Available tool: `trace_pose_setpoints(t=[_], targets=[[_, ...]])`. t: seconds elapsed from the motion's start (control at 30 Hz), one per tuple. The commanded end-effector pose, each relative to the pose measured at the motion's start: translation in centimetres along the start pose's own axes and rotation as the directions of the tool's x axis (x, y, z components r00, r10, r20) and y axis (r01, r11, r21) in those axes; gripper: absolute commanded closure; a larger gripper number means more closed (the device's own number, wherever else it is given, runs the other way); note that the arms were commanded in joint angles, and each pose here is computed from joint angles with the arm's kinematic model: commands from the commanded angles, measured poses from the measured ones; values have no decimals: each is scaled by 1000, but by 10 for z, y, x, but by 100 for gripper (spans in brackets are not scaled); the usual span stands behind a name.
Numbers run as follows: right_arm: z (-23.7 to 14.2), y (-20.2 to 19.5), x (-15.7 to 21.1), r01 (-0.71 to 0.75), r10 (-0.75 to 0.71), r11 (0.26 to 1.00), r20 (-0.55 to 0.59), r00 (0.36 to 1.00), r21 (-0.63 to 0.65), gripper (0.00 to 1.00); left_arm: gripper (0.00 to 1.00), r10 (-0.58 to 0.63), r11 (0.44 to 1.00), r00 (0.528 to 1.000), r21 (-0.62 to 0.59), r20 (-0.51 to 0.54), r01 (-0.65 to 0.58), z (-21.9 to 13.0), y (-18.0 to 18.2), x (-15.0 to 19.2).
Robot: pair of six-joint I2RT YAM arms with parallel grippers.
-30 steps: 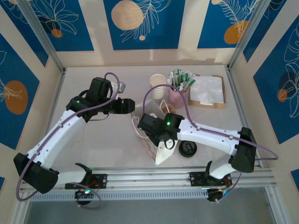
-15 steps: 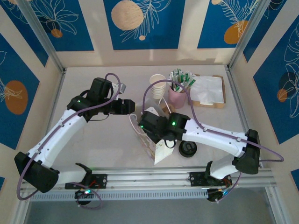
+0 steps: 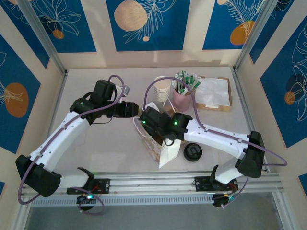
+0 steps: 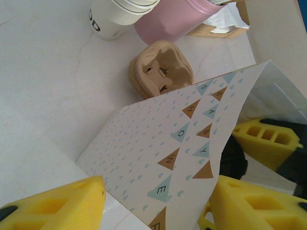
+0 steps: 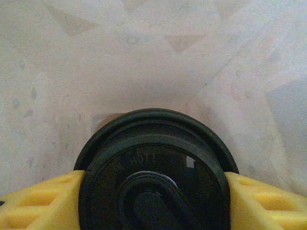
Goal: Pack the takeout coffee
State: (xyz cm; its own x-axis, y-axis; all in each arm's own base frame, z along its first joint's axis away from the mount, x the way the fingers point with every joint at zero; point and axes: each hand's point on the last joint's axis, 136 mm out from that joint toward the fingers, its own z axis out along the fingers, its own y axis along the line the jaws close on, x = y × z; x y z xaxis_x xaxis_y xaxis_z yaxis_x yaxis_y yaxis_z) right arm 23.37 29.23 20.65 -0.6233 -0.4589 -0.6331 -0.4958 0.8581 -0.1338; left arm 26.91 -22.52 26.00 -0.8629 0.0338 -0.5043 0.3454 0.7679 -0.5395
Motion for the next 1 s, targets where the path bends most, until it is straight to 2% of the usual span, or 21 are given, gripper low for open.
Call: trace_pose_setpoints(t=[0.0, 0.27, 0.63, 0.83, 0.97], targets=[[17, 3, 6, 9, -9, 1000, -22, 1000, -1, 69, 42, 2, 1000, 1000, -5, -11, -2, 2, 2, 2], [39, 4, 39, 38, -33, 999, -149, 988, 31, 69, 43, 9, 1000, 1000, -11, -3, -9, -1, 2, 1], [47, 5, 55, 39, -30, 999, -204, 978, 38, 69, 43, 11, 1000, 1000, -24, 12, -11, -6, 2, -2], [56, 4, 74, 37, -19, 998, -280, 960, 59, 69, 41, 20, 999, 999, -32, 48, -19, -17, -1, -6], [61, 5, 83, 32, -12, 998, -313, 950, 59, 69, 38, 34, 998, 993, -60, 110, -27, -34, -2, -14]])
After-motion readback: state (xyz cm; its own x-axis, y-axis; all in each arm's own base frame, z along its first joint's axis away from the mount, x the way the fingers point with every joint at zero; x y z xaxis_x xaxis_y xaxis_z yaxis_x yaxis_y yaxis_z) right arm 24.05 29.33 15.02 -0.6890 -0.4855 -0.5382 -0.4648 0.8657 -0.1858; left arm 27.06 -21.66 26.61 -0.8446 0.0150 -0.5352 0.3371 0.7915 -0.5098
